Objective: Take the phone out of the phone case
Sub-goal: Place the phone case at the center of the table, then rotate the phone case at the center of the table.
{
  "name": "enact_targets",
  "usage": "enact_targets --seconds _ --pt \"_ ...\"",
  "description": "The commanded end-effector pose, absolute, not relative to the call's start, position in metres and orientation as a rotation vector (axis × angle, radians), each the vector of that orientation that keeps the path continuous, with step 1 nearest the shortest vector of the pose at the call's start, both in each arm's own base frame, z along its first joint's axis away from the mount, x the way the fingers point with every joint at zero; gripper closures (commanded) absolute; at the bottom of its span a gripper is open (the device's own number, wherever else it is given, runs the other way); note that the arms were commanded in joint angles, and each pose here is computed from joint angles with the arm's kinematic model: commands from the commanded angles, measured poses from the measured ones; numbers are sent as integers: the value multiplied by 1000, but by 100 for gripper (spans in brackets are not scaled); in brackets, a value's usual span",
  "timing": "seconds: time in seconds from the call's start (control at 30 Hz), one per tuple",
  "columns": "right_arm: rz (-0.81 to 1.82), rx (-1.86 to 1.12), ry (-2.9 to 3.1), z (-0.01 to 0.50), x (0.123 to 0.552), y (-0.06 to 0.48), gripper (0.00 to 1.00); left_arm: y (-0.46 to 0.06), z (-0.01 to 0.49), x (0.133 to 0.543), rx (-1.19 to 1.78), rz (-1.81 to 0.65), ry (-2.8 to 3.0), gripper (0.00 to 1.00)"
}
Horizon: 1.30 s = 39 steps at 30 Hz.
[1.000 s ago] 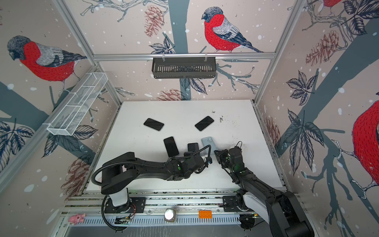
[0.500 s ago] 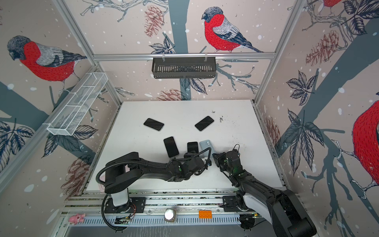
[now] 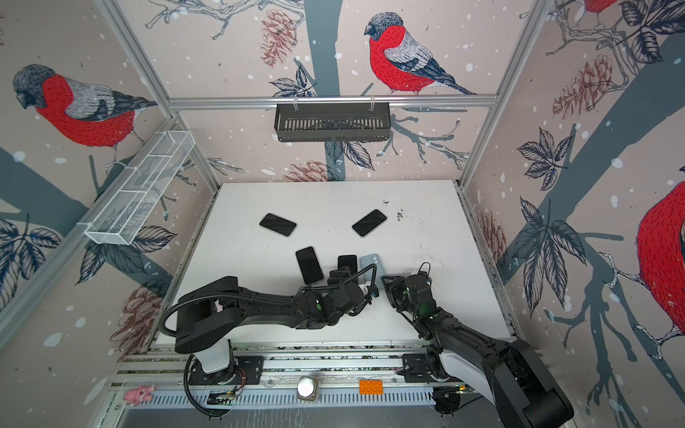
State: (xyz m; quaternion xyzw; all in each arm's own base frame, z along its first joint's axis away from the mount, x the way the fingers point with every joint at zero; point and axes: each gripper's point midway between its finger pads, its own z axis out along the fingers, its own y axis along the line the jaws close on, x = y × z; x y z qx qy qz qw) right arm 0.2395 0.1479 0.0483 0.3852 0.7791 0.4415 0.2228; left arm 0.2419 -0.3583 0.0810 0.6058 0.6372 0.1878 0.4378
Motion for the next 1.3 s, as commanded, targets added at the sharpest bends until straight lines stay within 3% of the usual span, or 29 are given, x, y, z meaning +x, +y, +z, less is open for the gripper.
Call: enact_targets --seconds 0.0,0.07,0.1,0.13,0.4,0.77,0.97,1.27 --pt "1234 1031 2145 54 241 151 43 -358 91 241 1454 437 1595 17" --pt "1239 1007 2162 55 240 154 34 -357 94 240 1449 429 1599 17" --pt "1235 990 2178 55 239 155 30 -356 94 240 1449 426 1603 5" --pt "1221 979 2195 54 238 155 26 -355 94 239 1449 424 1605 2" --pt "1003 833 2260 54 241 136 10 -356 130 243 1312 370 1623 2" --pt "848 578 2458 44 258 133 10 -335 246 238 872 37 1761 2" --pt "802 525 2472 39 265 132 13 -308 269 229 705 -116 1833 2" --pt "951 433 2499 36 258 175 20 -288 274 223 599 -197 1875 2"
